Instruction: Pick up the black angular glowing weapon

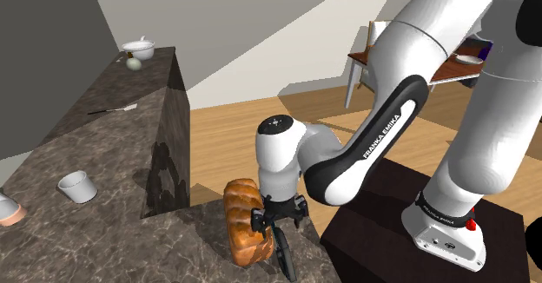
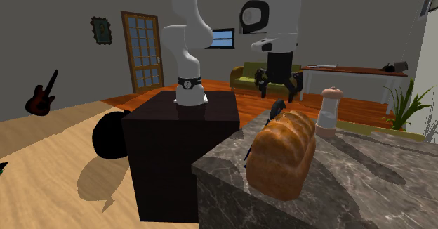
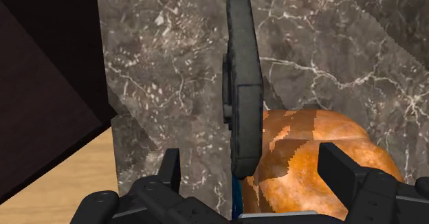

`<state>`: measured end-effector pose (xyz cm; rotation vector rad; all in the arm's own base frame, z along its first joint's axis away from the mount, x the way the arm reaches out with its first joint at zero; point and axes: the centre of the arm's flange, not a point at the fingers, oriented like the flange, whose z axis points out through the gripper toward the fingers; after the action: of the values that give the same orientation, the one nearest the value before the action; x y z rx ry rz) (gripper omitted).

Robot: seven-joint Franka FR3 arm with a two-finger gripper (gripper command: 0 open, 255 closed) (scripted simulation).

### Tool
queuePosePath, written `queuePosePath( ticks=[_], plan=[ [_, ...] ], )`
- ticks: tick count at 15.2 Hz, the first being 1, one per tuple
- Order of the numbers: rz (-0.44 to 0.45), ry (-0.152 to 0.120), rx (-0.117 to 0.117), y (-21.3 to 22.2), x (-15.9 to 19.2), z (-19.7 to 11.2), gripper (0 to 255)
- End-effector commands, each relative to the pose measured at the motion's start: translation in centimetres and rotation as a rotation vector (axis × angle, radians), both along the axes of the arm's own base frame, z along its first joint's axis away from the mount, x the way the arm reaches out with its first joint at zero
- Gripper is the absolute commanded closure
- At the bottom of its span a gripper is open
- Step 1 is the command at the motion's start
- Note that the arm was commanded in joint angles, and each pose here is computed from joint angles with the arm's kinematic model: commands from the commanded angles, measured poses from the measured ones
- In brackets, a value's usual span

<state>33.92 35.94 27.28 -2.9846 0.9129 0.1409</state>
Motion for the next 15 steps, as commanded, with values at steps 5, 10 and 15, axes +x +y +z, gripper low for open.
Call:
queuePosePath(
  ticks=[5,10,15],
  plan=[
    [-0.003,0.000,0.000,0.1,0.1,-3.7,0],
    [-0.003,0.000,0.000,0.2,0.1,-3.7,255],
    [-0.003,0.000,0.000,0.2,0.1,-3.7,255]
  ],
)
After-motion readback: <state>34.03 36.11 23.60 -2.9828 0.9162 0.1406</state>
